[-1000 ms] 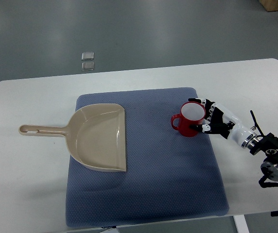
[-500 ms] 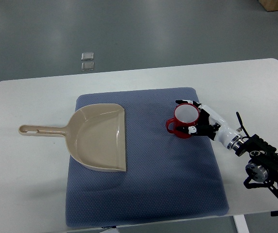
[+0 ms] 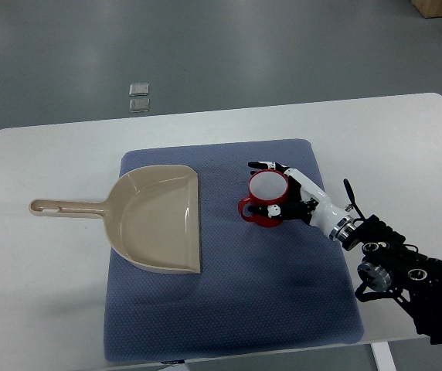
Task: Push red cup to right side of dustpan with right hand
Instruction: 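Push the red mug with the right hand toward the dustpan, then keep pushing the red mug until it touches the dustpan's edge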
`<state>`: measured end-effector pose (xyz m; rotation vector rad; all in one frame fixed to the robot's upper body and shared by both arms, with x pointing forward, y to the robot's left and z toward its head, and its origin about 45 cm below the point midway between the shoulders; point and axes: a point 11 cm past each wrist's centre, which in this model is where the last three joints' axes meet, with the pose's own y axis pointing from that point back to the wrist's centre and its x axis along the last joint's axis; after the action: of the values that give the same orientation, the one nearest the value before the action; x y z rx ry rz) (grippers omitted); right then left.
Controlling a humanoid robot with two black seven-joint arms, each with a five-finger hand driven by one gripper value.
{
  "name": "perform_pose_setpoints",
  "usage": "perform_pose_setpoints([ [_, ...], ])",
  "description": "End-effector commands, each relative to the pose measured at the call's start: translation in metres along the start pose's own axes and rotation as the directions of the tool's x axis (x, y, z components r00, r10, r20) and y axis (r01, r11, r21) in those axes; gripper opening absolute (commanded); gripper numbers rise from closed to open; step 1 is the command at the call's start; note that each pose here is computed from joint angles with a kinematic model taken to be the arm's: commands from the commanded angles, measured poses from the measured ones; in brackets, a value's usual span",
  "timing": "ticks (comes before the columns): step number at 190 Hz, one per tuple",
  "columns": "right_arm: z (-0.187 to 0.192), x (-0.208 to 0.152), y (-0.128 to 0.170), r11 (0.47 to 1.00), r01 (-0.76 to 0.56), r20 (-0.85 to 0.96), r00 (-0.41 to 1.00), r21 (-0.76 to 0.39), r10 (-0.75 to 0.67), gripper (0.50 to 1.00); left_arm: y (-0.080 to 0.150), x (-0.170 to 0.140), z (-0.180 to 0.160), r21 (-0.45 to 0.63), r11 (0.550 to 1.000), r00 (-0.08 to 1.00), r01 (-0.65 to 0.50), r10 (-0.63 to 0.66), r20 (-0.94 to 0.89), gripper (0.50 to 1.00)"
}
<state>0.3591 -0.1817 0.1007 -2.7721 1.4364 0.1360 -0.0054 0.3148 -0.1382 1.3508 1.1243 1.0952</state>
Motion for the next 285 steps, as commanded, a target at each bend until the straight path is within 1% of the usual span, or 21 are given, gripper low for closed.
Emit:
perform_pose_setpoints([
  [1,0.000,-0.012,-0.007,1.000,0.012,0.014,1.000,0.010,-0.012,0.932,0.000,0.000,0.000,0.000,1.000,1.000,-0.002,0.002,-0.001,1.000],
  [89,-0.003,-0.047,-0.026,0.998,0.035,0.060,0.998,0.052,-0.038,0.934,0.000,0.000,0.000,0.000,1.000,1.000,0.000,0.000,-0.001,1.000],
  [129,-0.002,-0.052,-0.026,0.998,0.049,0.056,0.997,0.047,-0.052,0.932,0.000,0.001,0.000,0.000,1.000,1.000,-0.001,0.001,-0.002,1.000],
  [209,0.013,-0.055,-0.014,0.999,0.039,0.077,0.996,0.017,-0.040,0.934,0.000,0.001,0.000,0.000,1.000,1.000,-0.002,0.002,-0.001,1.000],
  [253,0.012,-0.056,-0.015,0.999,0.034,0.076,0.997,0.021,-0.036,0.932,0.000,0.001,0.000,0.000,1.000,1.000,-0.003,0.003,-0.001,1.000],
  [285,0.004,-0.060,-0.019,0.998,0.035,0.071,0.997,0.046,-0.038,0.932,0.000,0.001,0.000,0.000,1.000,1.000,-0.002,0.002,-0.002,1.000],
])
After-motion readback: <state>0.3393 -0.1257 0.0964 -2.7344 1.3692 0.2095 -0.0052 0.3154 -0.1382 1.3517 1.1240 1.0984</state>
